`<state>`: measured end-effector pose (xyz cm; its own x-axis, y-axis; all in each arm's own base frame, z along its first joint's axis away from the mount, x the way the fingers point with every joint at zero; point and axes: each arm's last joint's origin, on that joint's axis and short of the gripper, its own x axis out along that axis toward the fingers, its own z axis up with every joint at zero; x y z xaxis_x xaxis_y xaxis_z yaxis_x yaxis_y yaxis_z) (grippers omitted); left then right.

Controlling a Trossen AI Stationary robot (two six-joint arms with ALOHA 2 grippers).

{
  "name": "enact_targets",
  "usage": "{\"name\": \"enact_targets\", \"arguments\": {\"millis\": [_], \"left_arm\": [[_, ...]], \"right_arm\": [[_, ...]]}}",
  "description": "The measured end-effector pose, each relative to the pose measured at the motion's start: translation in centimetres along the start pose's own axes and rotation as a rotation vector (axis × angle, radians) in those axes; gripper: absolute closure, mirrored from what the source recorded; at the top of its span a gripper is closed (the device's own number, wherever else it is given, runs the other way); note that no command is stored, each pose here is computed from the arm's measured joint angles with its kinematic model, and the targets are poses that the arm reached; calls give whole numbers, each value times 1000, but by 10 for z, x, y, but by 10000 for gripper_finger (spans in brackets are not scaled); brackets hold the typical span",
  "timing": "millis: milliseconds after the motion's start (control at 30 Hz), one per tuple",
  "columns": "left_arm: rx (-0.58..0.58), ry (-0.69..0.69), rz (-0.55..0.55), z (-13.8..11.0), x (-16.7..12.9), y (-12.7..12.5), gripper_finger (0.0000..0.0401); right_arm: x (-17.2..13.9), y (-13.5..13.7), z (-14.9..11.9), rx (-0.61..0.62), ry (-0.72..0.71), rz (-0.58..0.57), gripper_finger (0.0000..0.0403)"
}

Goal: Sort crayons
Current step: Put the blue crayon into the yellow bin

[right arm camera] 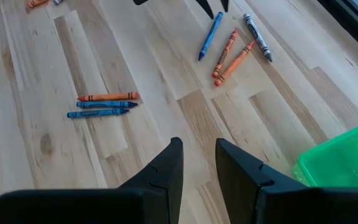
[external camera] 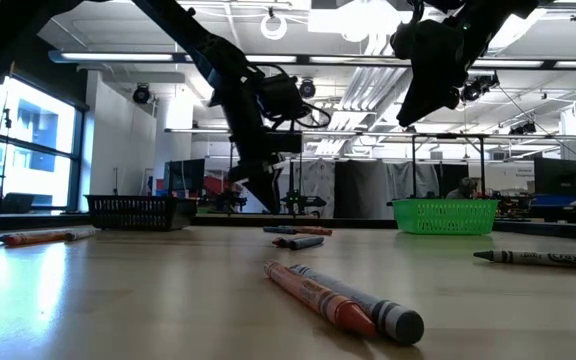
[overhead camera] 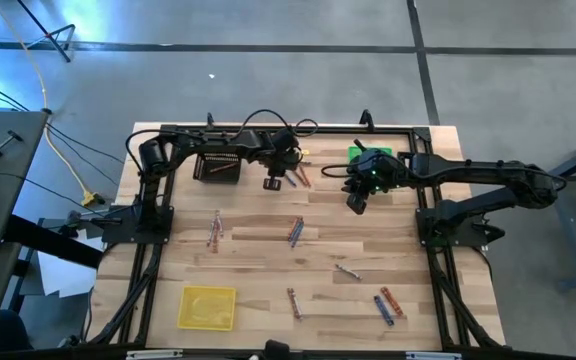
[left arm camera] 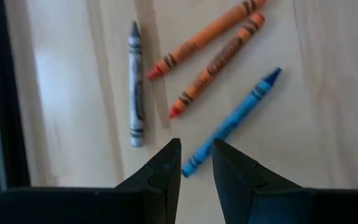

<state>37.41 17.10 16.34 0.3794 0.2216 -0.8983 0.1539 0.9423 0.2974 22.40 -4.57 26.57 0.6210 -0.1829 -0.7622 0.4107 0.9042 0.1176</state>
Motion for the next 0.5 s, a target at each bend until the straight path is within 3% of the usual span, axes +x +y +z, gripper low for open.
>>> {"name": "enact_targets", "arguments": {"millis": [333, 500], "left_arm": [[-53, -18, 32, -7, 0, 14, 320], [-103, -35, -28, -10, 1, 15, 320]], "right_arm": [[0, 0, 0, 9, -1, -1, 314], [0, 0, 0, 11, -1, -1, 314]]}}
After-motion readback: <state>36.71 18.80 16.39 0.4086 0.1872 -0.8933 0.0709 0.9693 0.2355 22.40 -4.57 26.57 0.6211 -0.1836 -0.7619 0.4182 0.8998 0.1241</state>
